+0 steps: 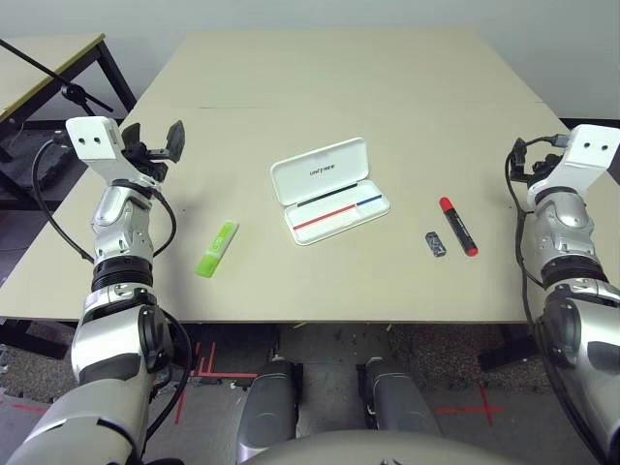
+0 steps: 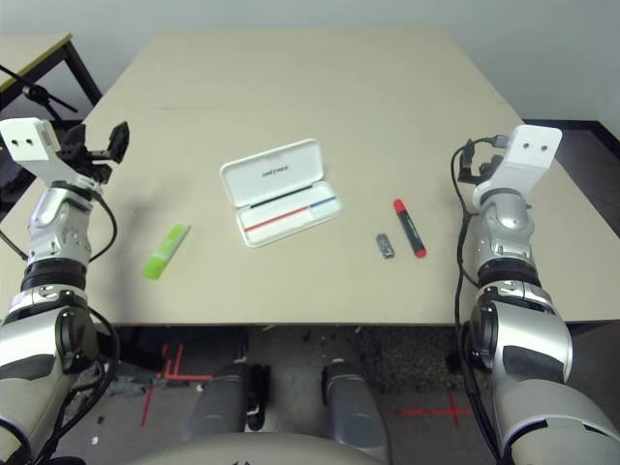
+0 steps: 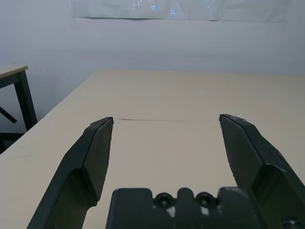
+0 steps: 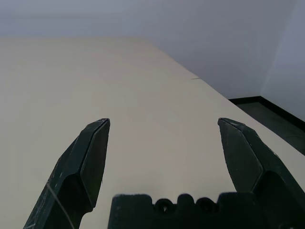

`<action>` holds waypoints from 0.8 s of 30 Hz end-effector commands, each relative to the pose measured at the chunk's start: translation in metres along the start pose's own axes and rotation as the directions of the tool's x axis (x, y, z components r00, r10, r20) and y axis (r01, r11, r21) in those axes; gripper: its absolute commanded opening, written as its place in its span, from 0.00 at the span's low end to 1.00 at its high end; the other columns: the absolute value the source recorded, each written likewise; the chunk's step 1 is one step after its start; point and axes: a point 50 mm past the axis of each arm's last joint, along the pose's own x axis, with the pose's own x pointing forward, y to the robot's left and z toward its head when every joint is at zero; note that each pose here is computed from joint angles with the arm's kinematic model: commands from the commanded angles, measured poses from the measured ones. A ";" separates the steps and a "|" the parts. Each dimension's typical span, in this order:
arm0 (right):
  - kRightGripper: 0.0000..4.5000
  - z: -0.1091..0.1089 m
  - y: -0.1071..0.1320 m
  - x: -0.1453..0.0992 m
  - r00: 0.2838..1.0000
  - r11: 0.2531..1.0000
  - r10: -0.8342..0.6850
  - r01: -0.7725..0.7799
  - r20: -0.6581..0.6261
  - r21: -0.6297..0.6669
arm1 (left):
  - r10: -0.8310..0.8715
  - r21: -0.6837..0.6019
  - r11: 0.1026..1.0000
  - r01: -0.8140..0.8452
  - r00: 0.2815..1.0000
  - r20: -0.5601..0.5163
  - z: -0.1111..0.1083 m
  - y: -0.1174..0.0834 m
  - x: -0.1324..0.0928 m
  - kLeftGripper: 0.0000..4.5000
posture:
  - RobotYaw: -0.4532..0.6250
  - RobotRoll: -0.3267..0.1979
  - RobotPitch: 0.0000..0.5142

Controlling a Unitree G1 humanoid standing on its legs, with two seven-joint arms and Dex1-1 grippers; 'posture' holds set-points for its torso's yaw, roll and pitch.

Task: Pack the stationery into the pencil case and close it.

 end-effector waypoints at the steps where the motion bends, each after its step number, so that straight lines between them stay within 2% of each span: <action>1: 1.00 -0.001 -0.003 -0.001 1.000 1.000 -0.003 0.003 -0.002 -0.006 | 0.013 -0.014 1.000 -0.013 1.000 -0.013 -0.007 0.002 -0.005 0.99 | 0.38 0.62 0.13; 7: 1.00 0.002 0.005 0.003 1.000 1.000 0.023 -0.023 -0.006 -0.002 | 0.025 -0.007 1.000 -0.025 1.000 0.003 -0.004 0.006 -0.009 0.99 | 0.38 0.62 0.13; 8: 1.00 0.003 0.007 0.004 1.000 1.000 0.029 -0.029 -0.004 0.000 | 0.026 -0.005 1.000 -0.026 1.000 0.006 -0.004 0.006 -0.010 0.99 | 0.42 0.62 0.12; 11: 1.00 0.005 0.009 0.005 0.999 0.998 0.054 -0.054 0.002 -0.012 | 0.020 -0.003 1.000 -0.020 1.000 0.015 -0.002 0.006 -0.011 0.99 | 0.43 0.62 0.11; 24: 1.00 0.022 0.001 0.006 0.963 0.957 0.268 -0.265 0.016 -0.119 | -0.139 -0.018 0.990 0.139 0.990 0.015 0.002 -0.019 -0.007 0.99 | 0.39 0.62 0.15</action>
